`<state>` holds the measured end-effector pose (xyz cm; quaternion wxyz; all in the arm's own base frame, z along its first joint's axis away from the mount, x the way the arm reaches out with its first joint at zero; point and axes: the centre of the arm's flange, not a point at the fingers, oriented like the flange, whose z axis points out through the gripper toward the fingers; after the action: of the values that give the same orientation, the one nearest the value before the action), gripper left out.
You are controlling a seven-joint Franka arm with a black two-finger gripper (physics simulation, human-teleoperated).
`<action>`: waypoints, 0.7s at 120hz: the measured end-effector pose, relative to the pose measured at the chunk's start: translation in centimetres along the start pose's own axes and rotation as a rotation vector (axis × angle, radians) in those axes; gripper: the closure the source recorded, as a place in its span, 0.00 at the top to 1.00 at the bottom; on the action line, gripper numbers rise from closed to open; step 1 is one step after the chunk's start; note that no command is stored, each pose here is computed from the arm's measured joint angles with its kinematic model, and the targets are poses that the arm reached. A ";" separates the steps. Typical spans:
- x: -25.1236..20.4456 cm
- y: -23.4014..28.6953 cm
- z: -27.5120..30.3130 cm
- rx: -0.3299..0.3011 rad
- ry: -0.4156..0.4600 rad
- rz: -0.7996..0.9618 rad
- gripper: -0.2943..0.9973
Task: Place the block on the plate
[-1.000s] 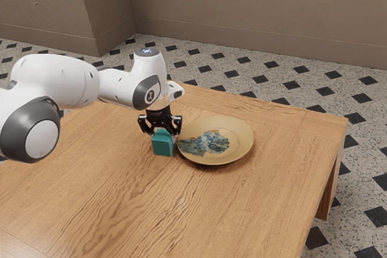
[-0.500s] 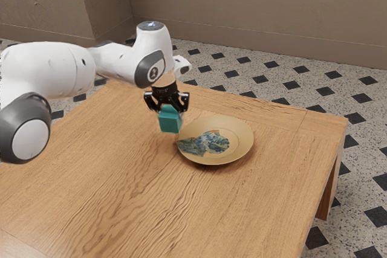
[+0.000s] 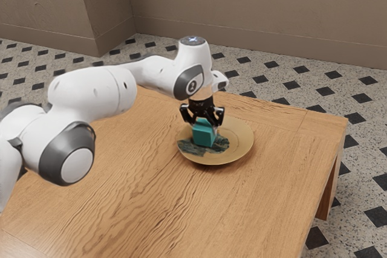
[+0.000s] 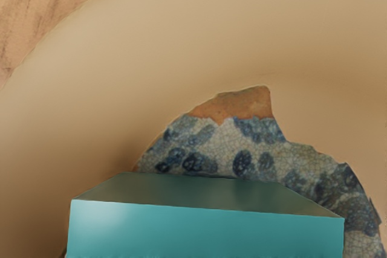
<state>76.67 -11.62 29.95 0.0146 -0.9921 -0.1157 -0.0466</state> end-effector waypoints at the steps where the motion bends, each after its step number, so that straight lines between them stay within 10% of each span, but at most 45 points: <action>1: 0.0 0.0 0.0 0.000 0.000 0.000 0.52; 49: 0.7 -0.4 -4.0 0.001 0.006 -0.007 0.72; 84: -10.5 -3.1 -31.1 -0.074 0.013 0.075 0.76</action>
<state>62.96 -12.21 59.97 -0.0195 -0.9953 -0.0765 -0.0566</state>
